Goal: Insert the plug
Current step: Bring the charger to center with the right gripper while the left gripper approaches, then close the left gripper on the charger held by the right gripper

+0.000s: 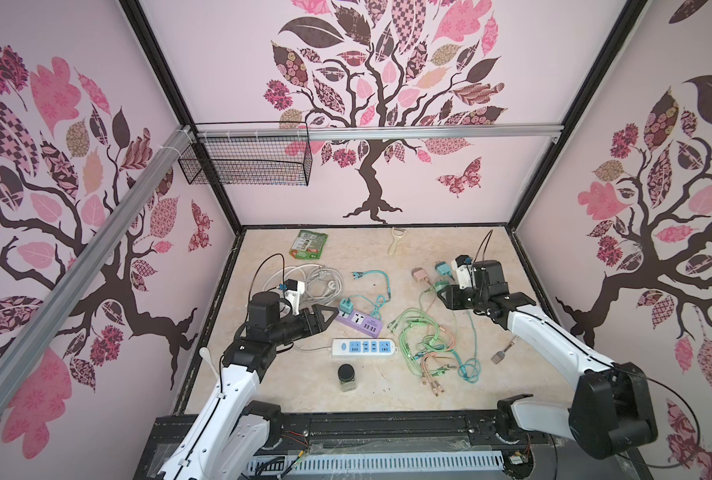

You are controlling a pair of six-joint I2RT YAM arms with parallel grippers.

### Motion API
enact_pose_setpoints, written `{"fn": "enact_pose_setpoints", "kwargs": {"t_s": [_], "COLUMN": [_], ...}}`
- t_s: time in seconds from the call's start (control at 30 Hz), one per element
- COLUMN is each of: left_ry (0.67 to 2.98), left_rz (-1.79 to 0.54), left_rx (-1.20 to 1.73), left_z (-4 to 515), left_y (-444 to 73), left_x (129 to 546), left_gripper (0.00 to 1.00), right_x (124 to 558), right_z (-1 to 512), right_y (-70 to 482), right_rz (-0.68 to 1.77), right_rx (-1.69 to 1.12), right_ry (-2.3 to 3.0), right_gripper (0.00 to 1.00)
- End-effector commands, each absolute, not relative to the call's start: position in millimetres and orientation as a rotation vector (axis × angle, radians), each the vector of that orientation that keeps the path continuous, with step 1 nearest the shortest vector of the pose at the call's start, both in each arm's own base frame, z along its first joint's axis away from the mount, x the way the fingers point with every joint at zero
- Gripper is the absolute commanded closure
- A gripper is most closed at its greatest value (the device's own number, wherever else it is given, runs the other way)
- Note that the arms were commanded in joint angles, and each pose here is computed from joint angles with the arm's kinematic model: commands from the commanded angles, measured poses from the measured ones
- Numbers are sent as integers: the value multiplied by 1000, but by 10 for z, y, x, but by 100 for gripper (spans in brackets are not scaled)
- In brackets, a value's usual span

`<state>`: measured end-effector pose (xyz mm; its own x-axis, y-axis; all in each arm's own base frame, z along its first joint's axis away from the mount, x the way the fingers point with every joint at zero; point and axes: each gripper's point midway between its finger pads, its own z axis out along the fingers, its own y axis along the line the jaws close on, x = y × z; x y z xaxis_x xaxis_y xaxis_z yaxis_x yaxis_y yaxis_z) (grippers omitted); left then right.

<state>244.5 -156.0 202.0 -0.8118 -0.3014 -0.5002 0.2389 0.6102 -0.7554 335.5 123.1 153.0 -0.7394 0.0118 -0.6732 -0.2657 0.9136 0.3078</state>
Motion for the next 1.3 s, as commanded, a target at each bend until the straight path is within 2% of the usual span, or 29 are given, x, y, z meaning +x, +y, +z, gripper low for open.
{"fn": "enact_pose_setpoints", "kwargs": {"t_s": [0.0,0.2,0.63,0.87,1.27], "left_ry": [2166,2195,2228,2243,2197], "left_rz": [-1261,-1279,-1307,-1317,-1448], "left_rx": [120,222,334,372,354], "left_z": [2378,2491,2593,2596,2745], "left_y": [-1737,-2027,-2619,-2874,-3181], "left_x": [2395,2395,2331,2309,2354], "left_gripper": [22,23,24,24,30], "right_x": [3224,3005,2570,2444,2302], "right_z": [1954,2214,2326,2452,2636], "right_y": [1423,1729,2303,2404,2479], "right_rz": [600,642,685,702,722], "right_rx": [-272,-430,-669,-713,-756], "right_ry": [2264,2195,2150,2110,2055], "right_gripper": [76,76,76,76,76]}}
